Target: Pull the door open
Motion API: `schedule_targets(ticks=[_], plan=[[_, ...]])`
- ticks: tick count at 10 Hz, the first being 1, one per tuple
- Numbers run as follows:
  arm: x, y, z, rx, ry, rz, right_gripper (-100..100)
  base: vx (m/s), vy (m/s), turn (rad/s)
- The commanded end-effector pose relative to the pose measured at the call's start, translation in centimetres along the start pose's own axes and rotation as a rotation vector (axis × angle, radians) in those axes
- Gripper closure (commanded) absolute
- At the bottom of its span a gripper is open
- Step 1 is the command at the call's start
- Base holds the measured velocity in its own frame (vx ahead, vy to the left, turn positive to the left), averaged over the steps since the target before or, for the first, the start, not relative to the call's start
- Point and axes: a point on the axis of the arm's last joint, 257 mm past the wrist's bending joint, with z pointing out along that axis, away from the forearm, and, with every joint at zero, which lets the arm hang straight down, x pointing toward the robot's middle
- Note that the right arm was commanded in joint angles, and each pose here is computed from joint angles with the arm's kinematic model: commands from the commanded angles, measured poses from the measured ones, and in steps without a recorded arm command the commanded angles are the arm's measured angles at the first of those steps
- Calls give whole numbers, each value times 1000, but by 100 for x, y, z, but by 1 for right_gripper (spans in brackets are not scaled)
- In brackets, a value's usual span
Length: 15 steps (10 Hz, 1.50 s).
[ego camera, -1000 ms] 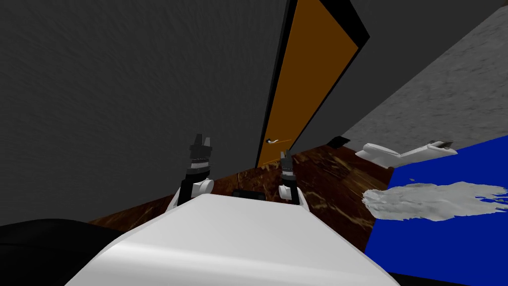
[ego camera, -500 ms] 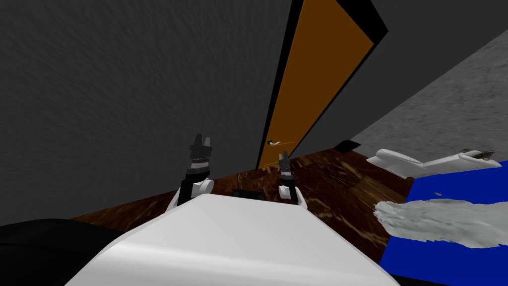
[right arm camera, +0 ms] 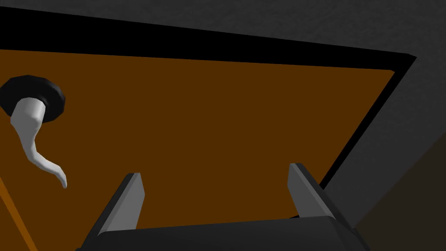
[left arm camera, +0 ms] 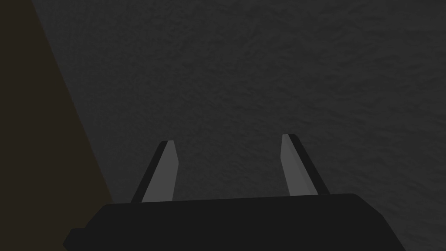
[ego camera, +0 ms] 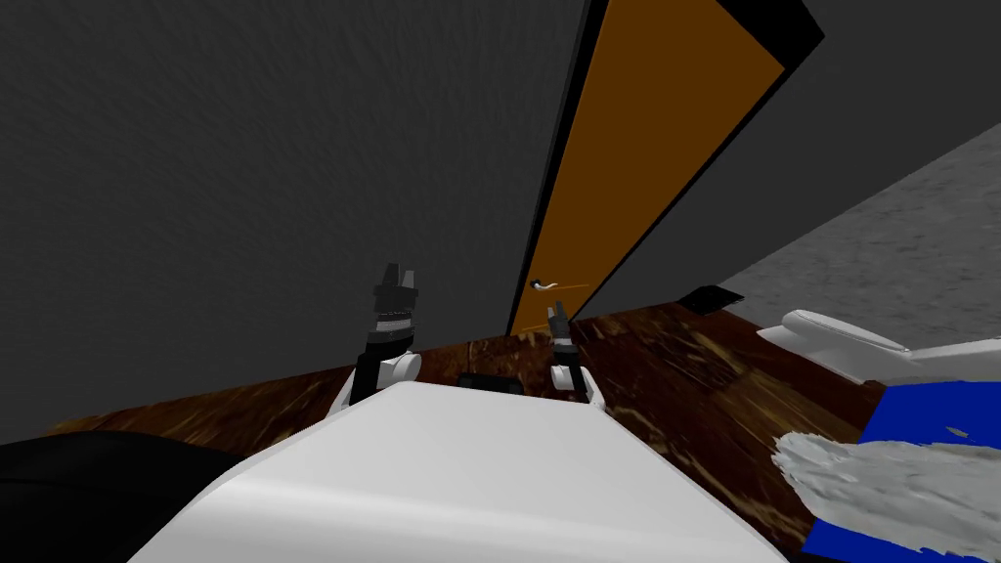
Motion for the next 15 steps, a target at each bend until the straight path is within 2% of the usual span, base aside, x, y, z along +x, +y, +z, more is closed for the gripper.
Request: schedule_targets(ticks=[1,3,4,6,10,13,15], plan=[[-4,-158,-68,34,3,6,-100,41,-69,67],[-67,-410,-109,84,12,18,-100,47,-75,167],[-69,-443,-126,92,11,18,-100,42,-72,61],[-145,-637,-152,130,17,27,-100,50,-71,138],[-252,-945,-267,200,15,34,-100,33,-74,113],[-403,-1195,-343,257,11,40,-100,37,-75,134],[-458,-1292,-388,281,8,42,-100,34,-65,73]])
